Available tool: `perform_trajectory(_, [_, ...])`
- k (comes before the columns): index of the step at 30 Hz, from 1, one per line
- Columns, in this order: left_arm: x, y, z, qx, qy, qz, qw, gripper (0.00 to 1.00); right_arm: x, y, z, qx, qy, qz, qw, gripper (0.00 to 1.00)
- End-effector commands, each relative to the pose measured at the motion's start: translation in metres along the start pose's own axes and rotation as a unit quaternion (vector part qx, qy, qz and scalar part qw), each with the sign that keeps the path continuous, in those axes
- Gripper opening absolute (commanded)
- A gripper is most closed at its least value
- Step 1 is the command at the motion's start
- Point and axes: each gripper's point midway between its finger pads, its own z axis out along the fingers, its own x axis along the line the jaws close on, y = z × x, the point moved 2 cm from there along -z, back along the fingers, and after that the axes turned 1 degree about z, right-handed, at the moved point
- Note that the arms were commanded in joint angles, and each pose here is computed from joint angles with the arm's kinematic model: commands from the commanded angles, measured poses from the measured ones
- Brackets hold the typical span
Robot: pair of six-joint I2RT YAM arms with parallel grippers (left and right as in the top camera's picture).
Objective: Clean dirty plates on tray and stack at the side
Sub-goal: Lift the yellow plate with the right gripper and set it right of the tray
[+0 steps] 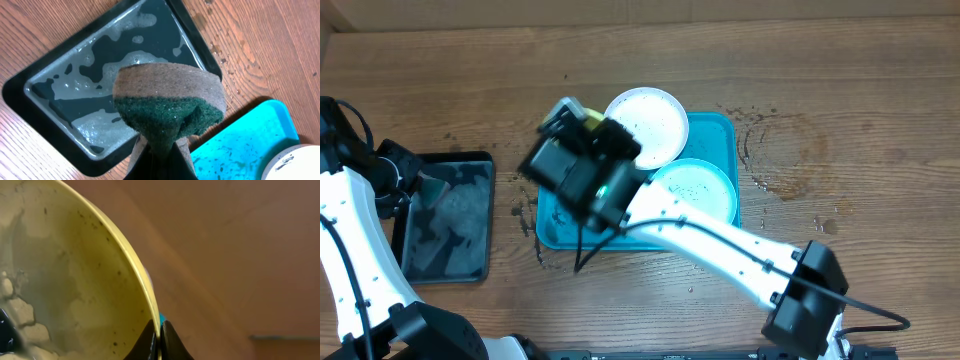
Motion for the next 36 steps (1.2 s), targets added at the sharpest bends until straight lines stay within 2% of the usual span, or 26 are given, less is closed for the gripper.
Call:
perform_trajectory(1, [-0.001, -0.002, 0.002, 0.007, -0.006, -0.01, 1.0, 0.04, -0.037, 0.02, -0.035, -0.037, -0.1, -0.025, 0.994, 0.04])
perform_trajectory(7, [-0.001, -0.003, 0.002, 0.008, -0.006, -0.011, 1.0, 0.04, -0.026, 0.026, -0.054, -0.055, -0.104, -0.058, 0.991, 0.04])
perform_trajectory(17, [0.0, -0.003, 0.002, 0.009, -0.005, -0.011, 1.0, 0.04, -0.025, 0.025, -0.052, -0.055, -0.097, -0.044, 0.993, 0.04])
perform_trajectory(22, [-0.001, -0.003, 0.002, 0.009, -0.005, -0.01, 1.0, 0.04, -0.015, 0.021, -0.04, -0.047, -0.044, -0.022, 0.998, 0.04])
perform_trajectory(25, [-0.001, -0.003, 0.002, 0.009, -0.005, -0.01, 1.0, 0.04, -0.011, 0.013, -0.027, -0.029, -0.005, 0.031, 0.999, 0.04])
perform_trajectory(27, [-0.001, -0.003, 0.002, 0.009, -0.005, -0.01, 1.0, 0.04, 0.002, 0.004, -0.013, 0.0, 0.072, 0.088, 0.993, 0.04])
perform_trajectory(29, [-0.001, -0.003, 0.002, 0.009, -0.006, -0.01, 1.0, 0.04, 0.02, -0.007, 0.001, 0.045, 0.18, 0.135, 0.973, 0.04])
perform_trajectory(32, [-0.002, -0.004, 0.002, 0.012, -0.011, -0.01, 1.0, 0.04, 0.026, -0.024, 0.019, 0.118, 0.314, 0.206, 0.919, 0.04])
perform_trajectory(36, [-0.003, -0.005, 0.002, 0.013, -0.012, -0.01, 1.0, 0.04, -0.006, -0.05, 0.049, 0.203, 0.439, 0.312, 0.818, 0.04])
